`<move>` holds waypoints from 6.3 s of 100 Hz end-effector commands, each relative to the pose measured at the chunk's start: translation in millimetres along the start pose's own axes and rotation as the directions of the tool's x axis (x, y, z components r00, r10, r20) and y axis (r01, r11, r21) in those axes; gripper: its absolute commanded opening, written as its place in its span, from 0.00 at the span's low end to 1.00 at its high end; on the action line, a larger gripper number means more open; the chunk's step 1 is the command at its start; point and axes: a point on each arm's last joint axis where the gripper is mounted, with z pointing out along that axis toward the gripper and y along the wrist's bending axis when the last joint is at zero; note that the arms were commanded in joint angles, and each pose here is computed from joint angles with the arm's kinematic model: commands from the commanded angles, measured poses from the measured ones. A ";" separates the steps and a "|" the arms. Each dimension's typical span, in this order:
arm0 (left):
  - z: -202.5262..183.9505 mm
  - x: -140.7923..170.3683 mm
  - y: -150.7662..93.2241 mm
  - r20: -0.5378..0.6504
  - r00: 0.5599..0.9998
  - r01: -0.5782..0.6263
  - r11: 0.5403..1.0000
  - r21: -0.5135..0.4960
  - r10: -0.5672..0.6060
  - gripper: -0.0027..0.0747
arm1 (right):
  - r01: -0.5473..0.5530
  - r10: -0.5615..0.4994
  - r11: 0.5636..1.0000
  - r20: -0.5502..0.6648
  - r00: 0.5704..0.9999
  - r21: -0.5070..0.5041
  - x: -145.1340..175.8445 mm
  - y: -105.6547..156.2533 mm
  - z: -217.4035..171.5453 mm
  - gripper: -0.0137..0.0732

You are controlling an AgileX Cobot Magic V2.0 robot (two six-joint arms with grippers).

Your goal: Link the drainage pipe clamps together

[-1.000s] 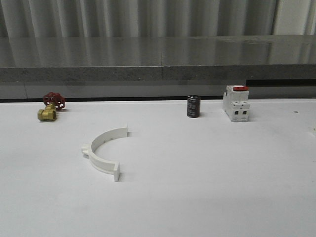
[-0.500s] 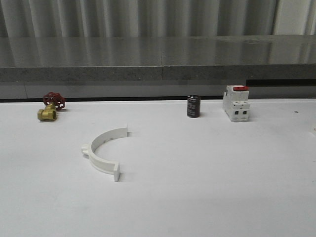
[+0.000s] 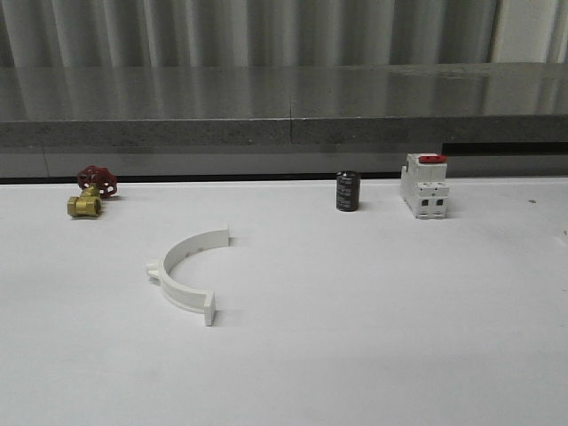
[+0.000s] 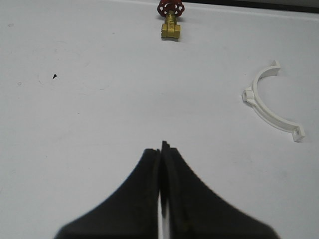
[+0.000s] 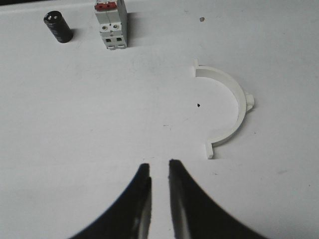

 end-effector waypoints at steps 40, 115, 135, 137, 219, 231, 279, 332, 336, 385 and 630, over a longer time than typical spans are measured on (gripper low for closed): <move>-4.3 -12.6 -2.3 0.091 0.996 0.004 1.000 0.022 -0.006 0.01 | -0.029 0.030 0.999 0.017 0.999 -0.023 -34.8 6.4 16.6 0.74; -4.3 -12.6 -2.3 0.091 0.996 0.004 1.000 0.022 -0.006 0.01 | 0.068 -0.011 0.982 -0.303 0.953 0.178 -97.7 -82.9 153.0 0.74; -4.3 -12.6 -2.3 0.091 0.996 0.004 1.000 0.022 -0.006 0.01 | 0.069 0.000 0.980 -0.350 0.937 0.185 -85.4 -98.8 183.8 0.74; -4.3 -12.6 -2.3 0.091 0.996 0.004 1.000 0.022 -0.006 0.01 | 0.067 0.003 0.981 -0.358 0.934 0.184 -83.5 -99.5 187.2 0.74; -4.0 -12.7 -2.3 0.089 0.996 0.004 1.000 0.021 -0.006 0.01 | 0.065 0.005 0.987 -0.425 0.905 0.149 -53.5 -110.4 241.9 0.74; -4.0 -12.7 -2.3 0.089 0.996 0.004 1.000 0.021 -0.006 0.01 | 0.065 0.004 0.987 -0.424 0.905 0.148 -53.5 -110.4 242.0 0.74; -4.0 -12.7 -2.3 0.089 0.996 0.004 1.000 0.021 -0.006 0.01 | 0.027 0.036 0.989 -0.422 0.906 0.144 -53.3 -108.6 242.1 0.14; -4.0 -12.7 -2.3 0.089 0.996 0.004 1.000 0.021 -0.006 0.01 | -0.121 0.141 0.990 -0.467 0.873 0.073 -78.0 -71.0 226.7 0.10; -4.0 -12.7 -2.3 0.089 0.996 0.004 1.000 0.021 -0.006 0.01 | -0.094 0.103 0.995 -0.460 0.882 0.041 -82.4 -55.7 221.1 0.11; -4.0 -12.7 -2.3 0.089 0.996 0.004 1.000 0.021 -0.006 0.01 | -0.005 0.018 0.999 -0.326 0.945 0.042 -84.4 131.1 189.4 0.13; -4.0 -12.7 -2.3 0.089 0.996 0.004 1.000 0.021 -0.006 0.01 | -0.053 0.028 0.997 -0.420 0.907 -0.048 -27.3 262.7 248.6 0.13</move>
